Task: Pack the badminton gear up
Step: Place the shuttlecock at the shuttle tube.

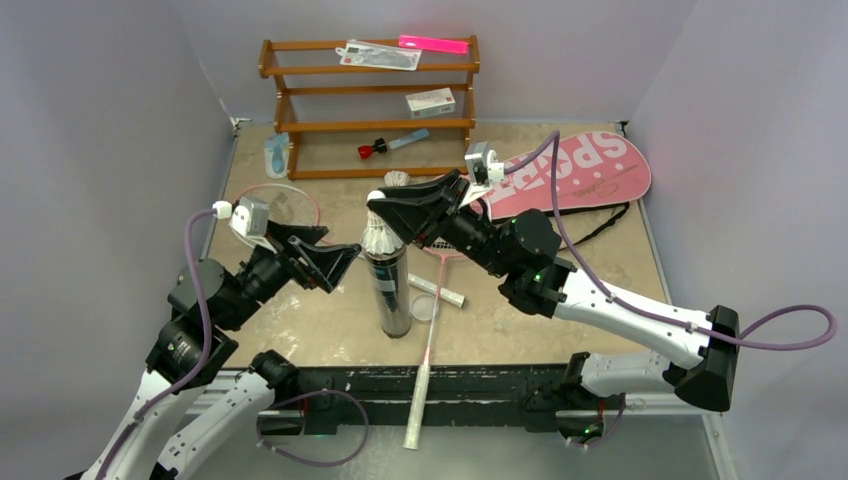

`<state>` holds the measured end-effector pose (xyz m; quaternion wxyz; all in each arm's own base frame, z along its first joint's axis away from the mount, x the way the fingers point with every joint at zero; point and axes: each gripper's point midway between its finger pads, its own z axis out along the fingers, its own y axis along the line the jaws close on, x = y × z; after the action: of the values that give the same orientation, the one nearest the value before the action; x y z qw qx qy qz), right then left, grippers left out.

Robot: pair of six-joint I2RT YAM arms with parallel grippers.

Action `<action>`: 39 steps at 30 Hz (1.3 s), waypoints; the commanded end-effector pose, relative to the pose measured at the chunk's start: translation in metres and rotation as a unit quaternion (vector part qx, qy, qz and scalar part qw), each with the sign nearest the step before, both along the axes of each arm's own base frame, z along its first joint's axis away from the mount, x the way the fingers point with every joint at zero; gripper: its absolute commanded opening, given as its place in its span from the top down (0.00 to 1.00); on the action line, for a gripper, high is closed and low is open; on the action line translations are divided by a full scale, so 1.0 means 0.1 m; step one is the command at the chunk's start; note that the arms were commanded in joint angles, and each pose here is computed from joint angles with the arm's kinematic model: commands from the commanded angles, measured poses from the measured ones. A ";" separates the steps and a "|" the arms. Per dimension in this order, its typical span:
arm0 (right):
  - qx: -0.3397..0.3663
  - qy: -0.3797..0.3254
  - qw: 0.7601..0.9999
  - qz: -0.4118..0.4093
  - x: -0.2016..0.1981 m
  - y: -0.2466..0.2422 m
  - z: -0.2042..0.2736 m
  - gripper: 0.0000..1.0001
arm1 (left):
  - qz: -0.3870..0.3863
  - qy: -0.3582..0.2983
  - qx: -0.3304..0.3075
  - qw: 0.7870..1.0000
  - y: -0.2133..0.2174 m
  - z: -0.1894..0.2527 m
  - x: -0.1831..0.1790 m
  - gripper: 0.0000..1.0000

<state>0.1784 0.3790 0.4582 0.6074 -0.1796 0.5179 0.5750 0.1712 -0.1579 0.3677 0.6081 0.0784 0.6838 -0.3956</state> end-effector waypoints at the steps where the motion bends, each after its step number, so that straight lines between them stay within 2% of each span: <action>1: 0.037 -0.022 0.999 -0.012 -0.03 -0.10 0.23 0.77 | 0.001 -0.017 -0.011 1.000 0.02 0.14 -0.01 0.08; 25: 0.035 -0.081 0.996 -0.012 -0.10 -0.13 0.17 0.75 | 0.004 -0.025 -0.034 0.999 0.11 0.32 -0.16 0.09; 39: 0.035 -0.080 0.996 -0.011 -0.11 -0.15 0.17 0.74 | -0.034 -0.024 -0.041 0.998 -0.03 0.47 -0.18 0.10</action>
<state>0.1770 0.3759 0.4529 0.6407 -0.2015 0.4844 0.5605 0.1555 -0.1534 0.3980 0.6171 0.0776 0.6610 -0.4199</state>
